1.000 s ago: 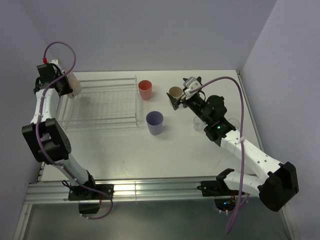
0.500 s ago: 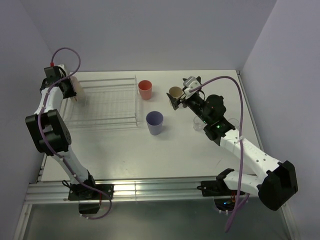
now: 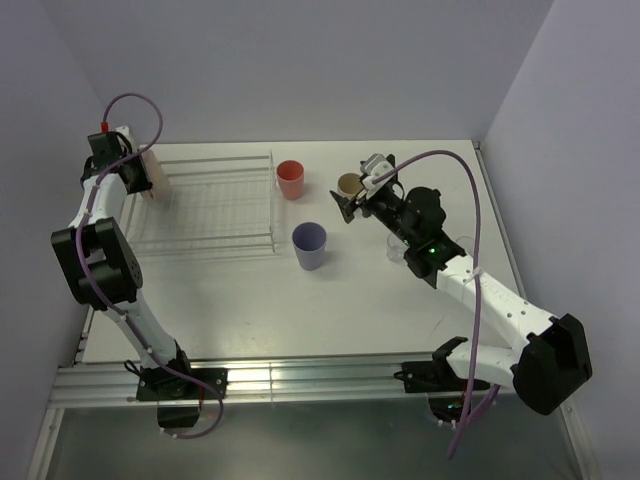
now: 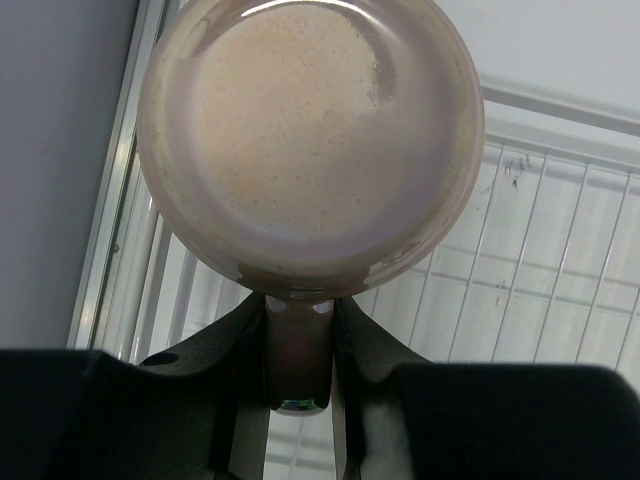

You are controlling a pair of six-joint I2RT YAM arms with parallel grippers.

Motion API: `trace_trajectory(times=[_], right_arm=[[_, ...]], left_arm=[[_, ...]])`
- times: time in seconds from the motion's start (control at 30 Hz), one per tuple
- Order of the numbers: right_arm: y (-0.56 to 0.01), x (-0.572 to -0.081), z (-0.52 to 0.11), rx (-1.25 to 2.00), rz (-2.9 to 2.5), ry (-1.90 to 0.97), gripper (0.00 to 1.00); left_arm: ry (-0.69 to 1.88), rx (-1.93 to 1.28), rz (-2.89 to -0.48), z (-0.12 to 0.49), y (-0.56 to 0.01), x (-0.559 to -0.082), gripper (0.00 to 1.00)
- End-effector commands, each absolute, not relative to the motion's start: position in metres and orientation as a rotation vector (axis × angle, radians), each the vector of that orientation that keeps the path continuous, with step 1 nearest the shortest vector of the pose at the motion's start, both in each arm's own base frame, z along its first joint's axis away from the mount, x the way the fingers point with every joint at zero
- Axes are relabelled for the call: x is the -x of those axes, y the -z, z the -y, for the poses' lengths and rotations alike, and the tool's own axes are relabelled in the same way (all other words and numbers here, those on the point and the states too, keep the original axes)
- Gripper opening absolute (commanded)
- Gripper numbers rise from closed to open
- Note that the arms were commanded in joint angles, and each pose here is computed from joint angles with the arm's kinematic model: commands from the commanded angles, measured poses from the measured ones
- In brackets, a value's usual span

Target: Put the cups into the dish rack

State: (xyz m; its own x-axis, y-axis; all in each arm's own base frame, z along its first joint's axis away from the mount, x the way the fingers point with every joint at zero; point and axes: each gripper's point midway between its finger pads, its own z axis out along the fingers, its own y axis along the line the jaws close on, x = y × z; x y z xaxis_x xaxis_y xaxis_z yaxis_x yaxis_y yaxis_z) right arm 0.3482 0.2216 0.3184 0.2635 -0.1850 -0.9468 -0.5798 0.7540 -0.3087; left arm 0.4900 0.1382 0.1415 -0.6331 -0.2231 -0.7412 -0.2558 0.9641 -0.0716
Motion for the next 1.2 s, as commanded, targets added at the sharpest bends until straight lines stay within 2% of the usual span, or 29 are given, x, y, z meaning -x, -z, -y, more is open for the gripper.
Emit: trace_trajectory(times=[0.0,0.47,0.53,0.57,0.6,0.7,0.87,0.97,1.07,1.17], right_arm=[[-0.342,-0.351,-0.222,0.694,-1.262,-0.308,1.0],[-0.346,-0.354,-0.225,0.703,-1.261,-0.307,1.0],[-0.347,-0.354,-0.224,0.7,-1.263,-0.31,1.0],[-0.347,-0.354,-0.225,0.701,-1.263,-0.309,1.0],[-0.347,-0.354,-0.225,0.702,-1.262,-0.31,1.0],[-0.351,-0.354,-0.224,0.7,-1.26,-0.309,1.0],[-0.36,-0.352,-0.224,0.7,-1.244,-0.307,1.0],[-0.363,-0.352,-0.223,0.694,-1.252,-0.309,1.0],[-0.363,-0.352,-0.222,0.691,-1.261,-0.308,1.0],[-0.362,-0.351,-0.22,0.686,-1.278,-0.303,1.0]], left_arm=[[-0.09,0.249,-2.09,-0.146,-0.187,-0.518,0.0],[-0.089,0.279,-2.157,-0.147,-0.154,-0.501,0.0],[-0.085,0.29,-2.177,-0.147,-0.15,-0.498,0.04],[-0.084,0.3,-2.179,-0.147,-0.15,-0.498,0.07],[-0.082,0.307,-2.181,-0.147,-0.15,-0.496,0.14],[-0.074,0.318,-2.186,-0.145,-0.154,-0.49,0.23],[-0.07,0.306,-2.199,-0.14,-0.159,-0.477,0.43],[-0.072,0.292,-2.183,-0.137,-0.17,-0.472,0.6],[-0.09,0.282,-2.159,-0.139,-0.182,-0.471,0.69],[-0.083,0.269,-2.138,-0.137,-0.201,-0.473,0.71]])
